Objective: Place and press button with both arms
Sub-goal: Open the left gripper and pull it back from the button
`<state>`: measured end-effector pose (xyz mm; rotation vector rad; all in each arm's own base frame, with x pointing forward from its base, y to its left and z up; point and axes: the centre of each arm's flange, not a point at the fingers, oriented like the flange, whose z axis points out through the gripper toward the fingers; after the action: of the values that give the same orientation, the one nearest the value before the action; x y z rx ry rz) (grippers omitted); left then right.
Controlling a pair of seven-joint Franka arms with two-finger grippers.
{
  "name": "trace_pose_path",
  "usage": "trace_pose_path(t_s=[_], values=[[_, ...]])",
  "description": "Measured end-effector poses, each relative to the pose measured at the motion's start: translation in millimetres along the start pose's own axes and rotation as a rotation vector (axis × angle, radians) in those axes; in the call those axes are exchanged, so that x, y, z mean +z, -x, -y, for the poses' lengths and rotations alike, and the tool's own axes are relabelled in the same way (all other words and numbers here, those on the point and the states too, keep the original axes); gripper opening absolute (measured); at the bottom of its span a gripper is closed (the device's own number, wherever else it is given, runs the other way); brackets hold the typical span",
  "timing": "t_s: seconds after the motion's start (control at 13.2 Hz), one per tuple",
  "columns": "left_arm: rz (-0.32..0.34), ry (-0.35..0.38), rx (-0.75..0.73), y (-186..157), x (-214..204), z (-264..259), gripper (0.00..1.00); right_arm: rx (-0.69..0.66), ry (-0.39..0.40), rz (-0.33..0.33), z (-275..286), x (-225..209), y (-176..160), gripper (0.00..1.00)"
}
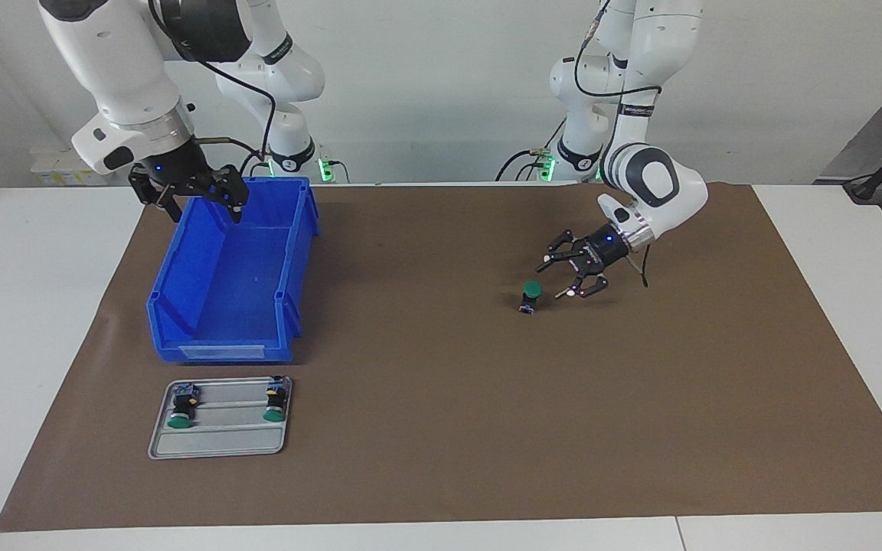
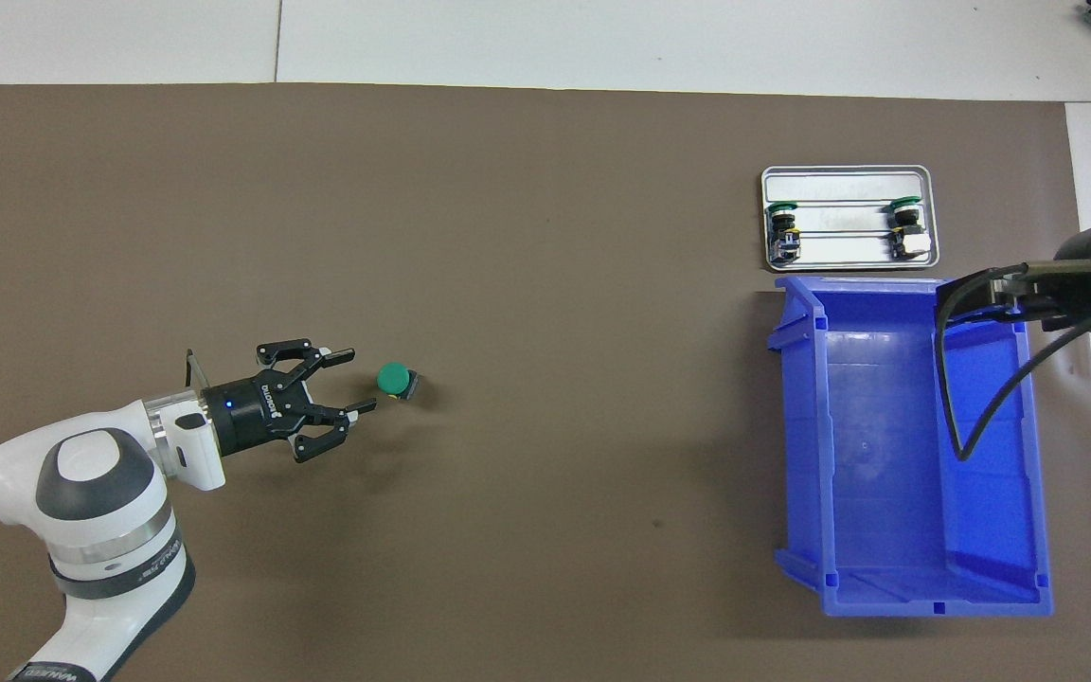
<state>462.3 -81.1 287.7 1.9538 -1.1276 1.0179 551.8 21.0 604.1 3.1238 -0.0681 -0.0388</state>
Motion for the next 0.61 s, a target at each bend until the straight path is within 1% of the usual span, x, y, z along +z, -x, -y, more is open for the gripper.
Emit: trace_pose_path(t_s=[0.3,0.46,0.53,0.61], values=[[0.021,-0.106,-0.014,5.8,-61.1,42.8,0.72,0.000,0.000,0.000,0.0,0.0,0.0,1.00],[0.038,-0.180,-0.031,-4.6,-97.9,71.2,0.74,0.000,0.000,0.000,0.0,0.0,0.0,1.00],[0.052,-0.227,-0.031,-11.6,-112.8,82.8,0.77,0.000,0.000,0.000,0.0,0.0,0.0,1.00],[0.064,-0.273,-0.026,-18.8,-124.7,92.2,0.77,0.000,0.000,0.000,0.0,0.0,0.0,1.00]])
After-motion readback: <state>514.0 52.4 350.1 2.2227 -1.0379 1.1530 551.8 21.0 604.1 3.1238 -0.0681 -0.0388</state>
